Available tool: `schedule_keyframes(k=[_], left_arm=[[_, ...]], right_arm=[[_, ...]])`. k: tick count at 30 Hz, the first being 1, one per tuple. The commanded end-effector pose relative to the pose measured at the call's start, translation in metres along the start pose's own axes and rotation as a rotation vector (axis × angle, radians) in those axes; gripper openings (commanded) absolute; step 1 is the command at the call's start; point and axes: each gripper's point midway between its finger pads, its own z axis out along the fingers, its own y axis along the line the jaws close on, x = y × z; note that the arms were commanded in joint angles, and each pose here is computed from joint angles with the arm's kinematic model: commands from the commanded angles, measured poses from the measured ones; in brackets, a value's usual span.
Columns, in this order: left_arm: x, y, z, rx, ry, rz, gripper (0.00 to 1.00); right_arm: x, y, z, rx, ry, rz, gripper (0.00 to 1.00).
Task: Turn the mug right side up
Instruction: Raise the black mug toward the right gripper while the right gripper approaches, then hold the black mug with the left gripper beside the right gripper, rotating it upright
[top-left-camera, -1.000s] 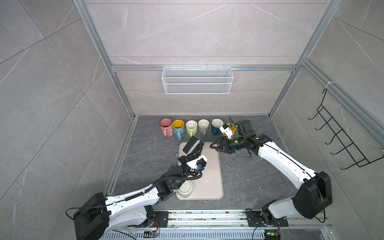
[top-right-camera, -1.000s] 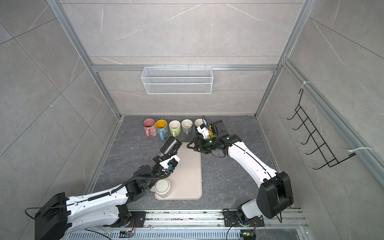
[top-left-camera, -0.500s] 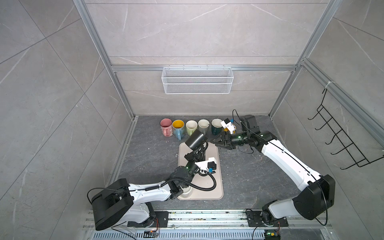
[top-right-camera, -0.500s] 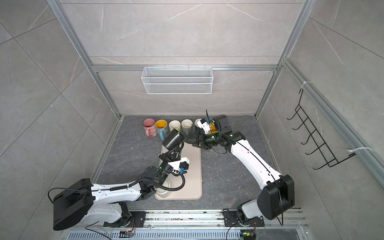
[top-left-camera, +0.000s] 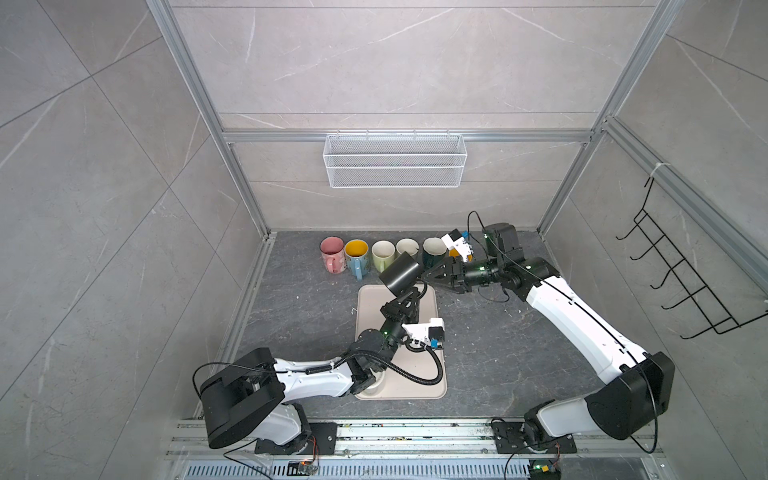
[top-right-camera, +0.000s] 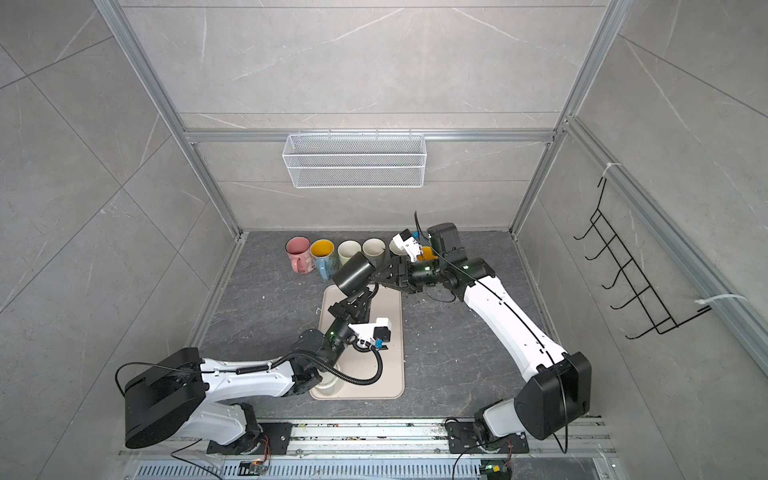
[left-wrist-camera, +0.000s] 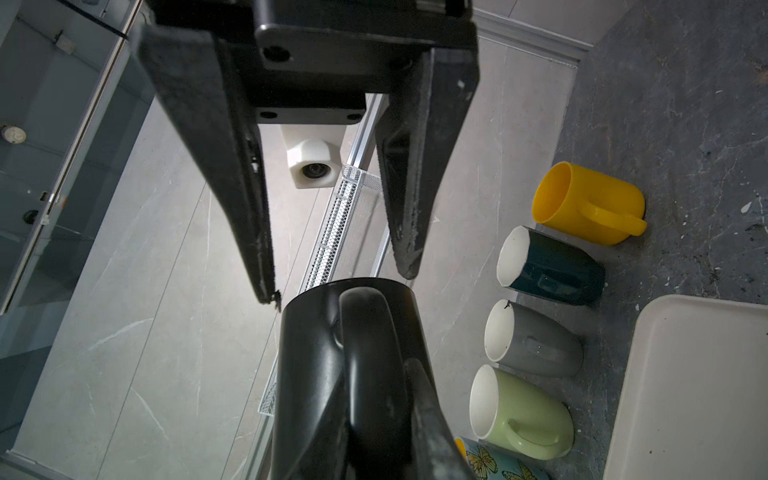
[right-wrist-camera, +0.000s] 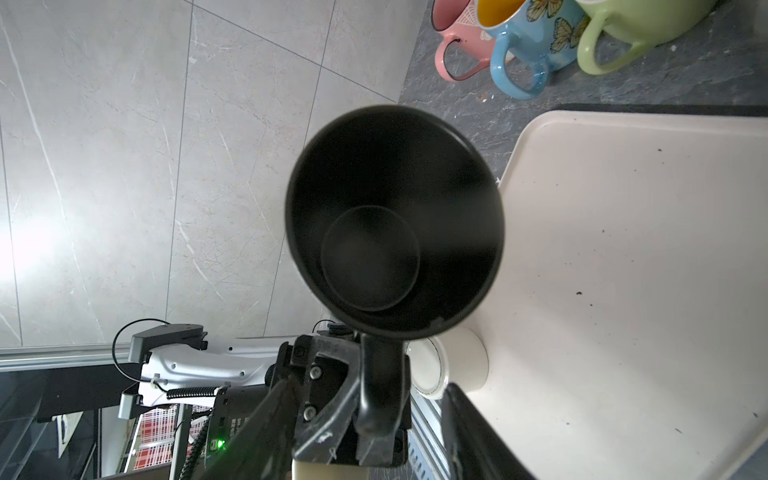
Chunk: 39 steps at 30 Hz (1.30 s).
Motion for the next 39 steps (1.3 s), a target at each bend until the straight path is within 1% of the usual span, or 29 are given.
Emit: schedule_keyframes(k=[1, 5, 6, 11, 22, 33, 39], left_arm=[[-0.019, 0.069, 0.000, -0.229, -0.061, -0.027, 0.00], [-0.019, 0.068, 0.000, -0.227, -0.063, -0.012, 0.00], [-0.024, 0.068, -0.001, -0.227, -0.092, -0.004, 0.00], [-0.030, 0.067, -0.001, -0.226, -0.114, 0.010, 0.00], [-0.042, 0.063, -0.002, -0.216, -0.147, 0.038, 0.00], [-0.046, 0.063, -0.002, -0.219, -0.159, 0.045, 0.00], [-0.046, 0.063, -0.002, -0.218, -0.161, 0.045, 0.00]], right_arm=[[0.004, 0.012, -0.006, -0.024, 0.032, -0.014, 0.55], [0.012, 0.006, -0.006, -0.002, 0.073, 0.004, 0.52], [0.013, 0.005, -0.006, 0.003, 0.080, 0.007, 0.51], [0.018, 0.000, -0.004, 0.012, 0.097, 0.023, 0.49], [0.019, -0.011, 0.002, 0.021, 0.111, 0.056, 0.44], [0.022, -0.019, 0.007, 0.018, 0.124, 0.090, 0.33], [0.024, -0.021, 0.009, 0.015, 0.133, 0.098, 0.31]])
